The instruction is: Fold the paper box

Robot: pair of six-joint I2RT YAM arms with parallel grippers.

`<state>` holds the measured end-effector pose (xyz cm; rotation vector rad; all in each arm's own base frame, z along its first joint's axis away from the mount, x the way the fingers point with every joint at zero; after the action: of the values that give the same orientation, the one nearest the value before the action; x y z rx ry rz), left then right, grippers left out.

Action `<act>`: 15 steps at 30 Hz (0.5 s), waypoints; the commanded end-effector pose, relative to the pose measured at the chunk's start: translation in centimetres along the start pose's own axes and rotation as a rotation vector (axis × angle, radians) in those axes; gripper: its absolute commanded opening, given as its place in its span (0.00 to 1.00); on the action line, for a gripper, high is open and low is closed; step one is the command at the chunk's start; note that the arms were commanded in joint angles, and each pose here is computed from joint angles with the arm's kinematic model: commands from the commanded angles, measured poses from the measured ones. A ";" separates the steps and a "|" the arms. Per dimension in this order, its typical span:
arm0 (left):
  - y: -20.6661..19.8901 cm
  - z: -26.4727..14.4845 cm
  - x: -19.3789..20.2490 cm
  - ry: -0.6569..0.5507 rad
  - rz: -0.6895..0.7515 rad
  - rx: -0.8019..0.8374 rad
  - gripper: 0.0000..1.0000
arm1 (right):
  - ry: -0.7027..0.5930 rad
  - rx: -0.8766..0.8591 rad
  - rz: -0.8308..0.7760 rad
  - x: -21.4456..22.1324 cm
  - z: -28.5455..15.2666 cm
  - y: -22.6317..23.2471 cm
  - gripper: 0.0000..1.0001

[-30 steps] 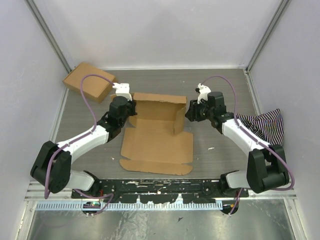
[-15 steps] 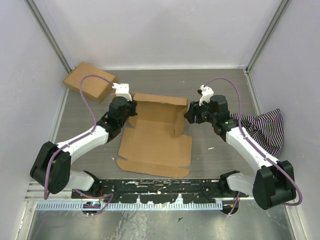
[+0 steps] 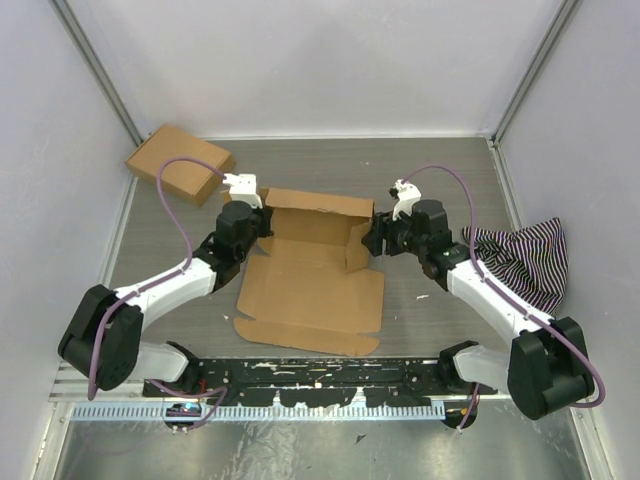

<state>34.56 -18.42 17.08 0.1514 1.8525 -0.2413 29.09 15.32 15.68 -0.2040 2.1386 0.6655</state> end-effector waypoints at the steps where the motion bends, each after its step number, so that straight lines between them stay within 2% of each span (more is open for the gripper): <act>1: 0.6 0.1 0.6 -0.027 0.020 -0.027 0.00 | -0.107 -0.005 -0.004 -2.0 0.0 0.5 0.65; 15: -0.3 -0.1 -0.2 -0.060 0.013 0.011 0.00 | -0.182 -0.063 -0.022 -2.4 1.2 1.8 0.65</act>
<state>34.51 -18.38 16.96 0.1545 1.8127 -0.2384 29.40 16.21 15.32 -0.1840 2.0693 0.6891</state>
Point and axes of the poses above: each gripper's point midway between its finger pads, its own z axis out along the fingers, its own y axis along the line the jaws close on, x = y × z, the point moved 3 cm from there along -z, back along the fingers, and after that the axes turned 7 degrees about z, right-handed, at the moved point
